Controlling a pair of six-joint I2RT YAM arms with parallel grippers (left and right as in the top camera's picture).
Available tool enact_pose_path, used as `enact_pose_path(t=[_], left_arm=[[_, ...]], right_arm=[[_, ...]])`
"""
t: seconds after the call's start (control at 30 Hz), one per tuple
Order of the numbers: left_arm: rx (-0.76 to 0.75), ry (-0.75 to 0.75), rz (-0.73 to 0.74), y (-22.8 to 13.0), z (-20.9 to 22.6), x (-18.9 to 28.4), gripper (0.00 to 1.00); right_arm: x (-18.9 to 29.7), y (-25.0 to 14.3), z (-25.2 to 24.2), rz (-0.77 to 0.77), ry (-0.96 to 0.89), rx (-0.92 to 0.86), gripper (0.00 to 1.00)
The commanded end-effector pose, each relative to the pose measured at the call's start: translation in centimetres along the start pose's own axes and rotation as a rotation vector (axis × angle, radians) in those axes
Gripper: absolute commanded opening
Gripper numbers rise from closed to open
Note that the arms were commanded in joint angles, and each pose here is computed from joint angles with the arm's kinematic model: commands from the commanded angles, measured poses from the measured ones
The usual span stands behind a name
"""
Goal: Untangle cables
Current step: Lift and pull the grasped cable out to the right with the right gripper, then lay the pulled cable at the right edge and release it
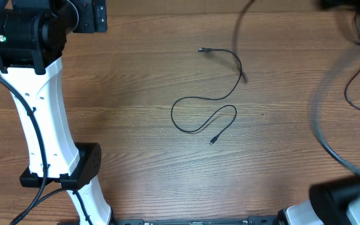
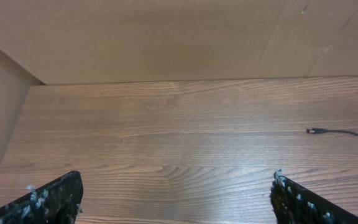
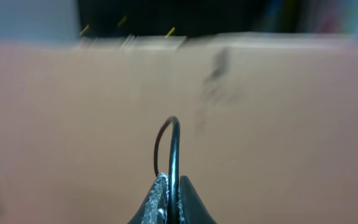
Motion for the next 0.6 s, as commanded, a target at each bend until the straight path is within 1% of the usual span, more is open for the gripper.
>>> enact_pose_path(t=[0.0,0.2,0.37,0.43,0.57], left_arm=[[-0.005,-0.013,0.002,0.0,-0.2,-0.4,0.96],[-0.005,-0.013,0.003,0.0,-0.2,-0.4,0.96],[-0.013,-0.015,0.017,-0.3,-0.3,-0.4,0.96],[-0.017,-0.016,0.024,-0.4,-0.3,-0.4,0.96],[-0.021,-0.017,0.030,-0.5,-0.3,-0.4,0.95]], right_arm=[[1.9,1.9,-3.6,-0.072,-0.175,0.017,0.04],[3.7,1.9,-11.2,-0.047,-0.471,0.049,0.04],[4.7,2.6,-18.6,-0.068,-0.690,0.071,0.04],[4.6,2.7,-21.1,-0.071,-0.716,0.078,0.04],[2.9,1.9,-25.1,-0.052,-0.650,0.082,0.04]])
Point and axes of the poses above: each gripper's point midway between its finger pads, its own x axis back along the fingers, its own z axis along the line the jaws close on, y = z × x, the point moved 4 cm from there along x, back along the fingers, and after that the axes turned 11 degrees about -x, right-handed, at the moved point
